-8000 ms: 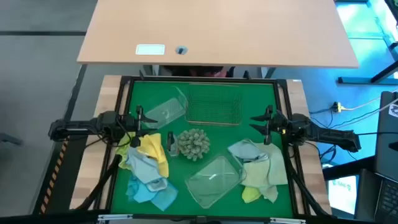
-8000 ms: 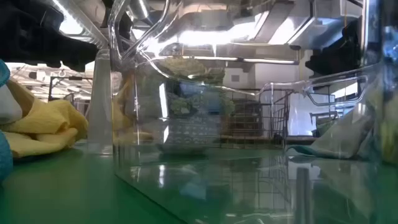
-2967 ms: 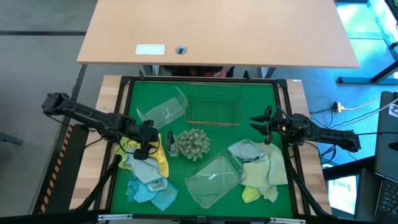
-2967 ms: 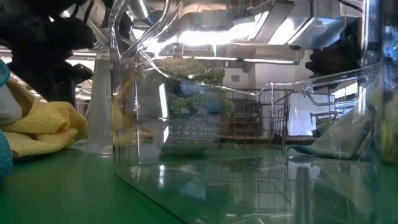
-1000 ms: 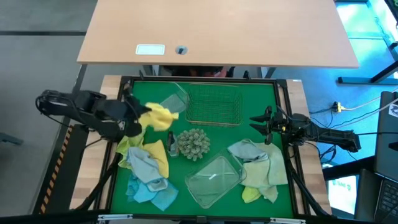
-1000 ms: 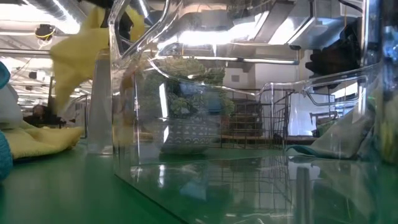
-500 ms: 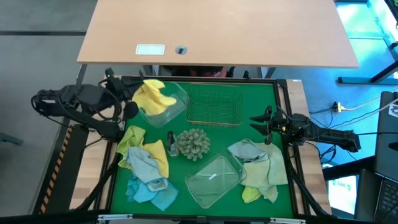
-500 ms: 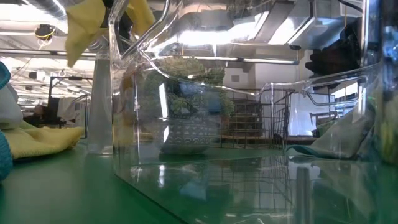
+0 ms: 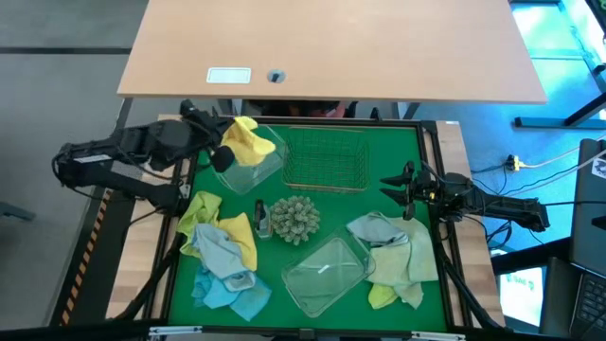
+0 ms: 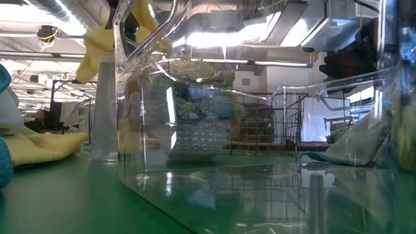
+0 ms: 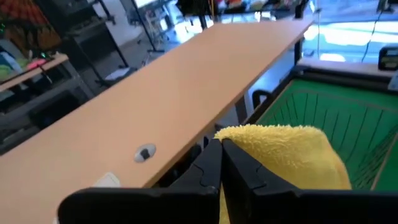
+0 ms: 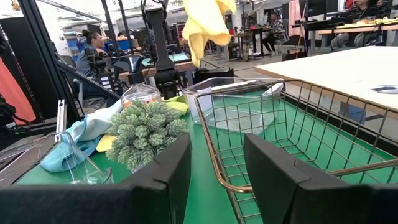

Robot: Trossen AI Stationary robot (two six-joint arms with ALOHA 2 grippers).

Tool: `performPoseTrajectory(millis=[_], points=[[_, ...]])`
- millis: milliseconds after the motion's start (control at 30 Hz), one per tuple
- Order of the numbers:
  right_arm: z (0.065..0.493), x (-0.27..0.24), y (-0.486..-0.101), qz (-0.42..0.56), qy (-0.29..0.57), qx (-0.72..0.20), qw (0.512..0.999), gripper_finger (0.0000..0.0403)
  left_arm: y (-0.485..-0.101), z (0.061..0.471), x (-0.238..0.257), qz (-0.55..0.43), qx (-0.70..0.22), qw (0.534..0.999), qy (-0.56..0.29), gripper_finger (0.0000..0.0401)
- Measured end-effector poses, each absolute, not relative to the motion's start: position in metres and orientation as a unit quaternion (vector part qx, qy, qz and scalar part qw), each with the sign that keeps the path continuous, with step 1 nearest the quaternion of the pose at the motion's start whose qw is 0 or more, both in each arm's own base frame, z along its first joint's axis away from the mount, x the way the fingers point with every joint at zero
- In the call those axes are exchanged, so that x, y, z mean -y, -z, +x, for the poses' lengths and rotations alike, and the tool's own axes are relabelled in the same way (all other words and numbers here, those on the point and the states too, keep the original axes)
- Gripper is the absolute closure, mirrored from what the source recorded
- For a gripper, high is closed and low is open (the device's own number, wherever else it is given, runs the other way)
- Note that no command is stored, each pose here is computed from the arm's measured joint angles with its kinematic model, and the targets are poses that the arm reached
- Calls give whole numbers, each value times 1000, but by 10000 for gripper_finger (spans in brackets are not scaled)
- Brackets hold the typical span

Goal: Sort microfiber towel by color & place in baskets
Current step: Put the top yellow microfiber towel into the top transparent bin

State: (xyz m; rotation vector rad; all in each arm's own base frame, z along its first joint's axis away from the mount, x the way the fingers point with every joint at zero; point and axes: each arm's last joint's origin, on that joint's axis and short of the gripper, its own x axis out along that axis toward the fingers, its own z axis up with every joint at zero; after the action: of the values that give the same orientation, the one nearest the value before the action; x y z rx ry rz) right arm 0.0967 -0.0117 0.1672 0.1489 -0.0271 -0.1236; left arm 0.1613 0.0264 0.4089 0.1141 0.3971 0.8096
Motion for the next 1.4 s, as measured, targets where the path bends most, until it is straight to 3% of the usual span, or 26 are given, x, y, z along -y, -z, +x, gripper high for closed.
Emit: performPoseTrajectory(millis=[367,600,933,1400], points=[[97,12,-167,74,62,13,995,255,-383,197,-59,35,-276,879,-387,401],[97,12,-167,74,62,13,995,255,-356,201,-73,0,-386,837,-388,401],[97,12,-167,75,62,14,995,255,-321,218,-88,-29,-510,796,-325,401],[97,12,-167,75,61,14,995,255,-294,238,-104,-30,-564,762,-315,397]])
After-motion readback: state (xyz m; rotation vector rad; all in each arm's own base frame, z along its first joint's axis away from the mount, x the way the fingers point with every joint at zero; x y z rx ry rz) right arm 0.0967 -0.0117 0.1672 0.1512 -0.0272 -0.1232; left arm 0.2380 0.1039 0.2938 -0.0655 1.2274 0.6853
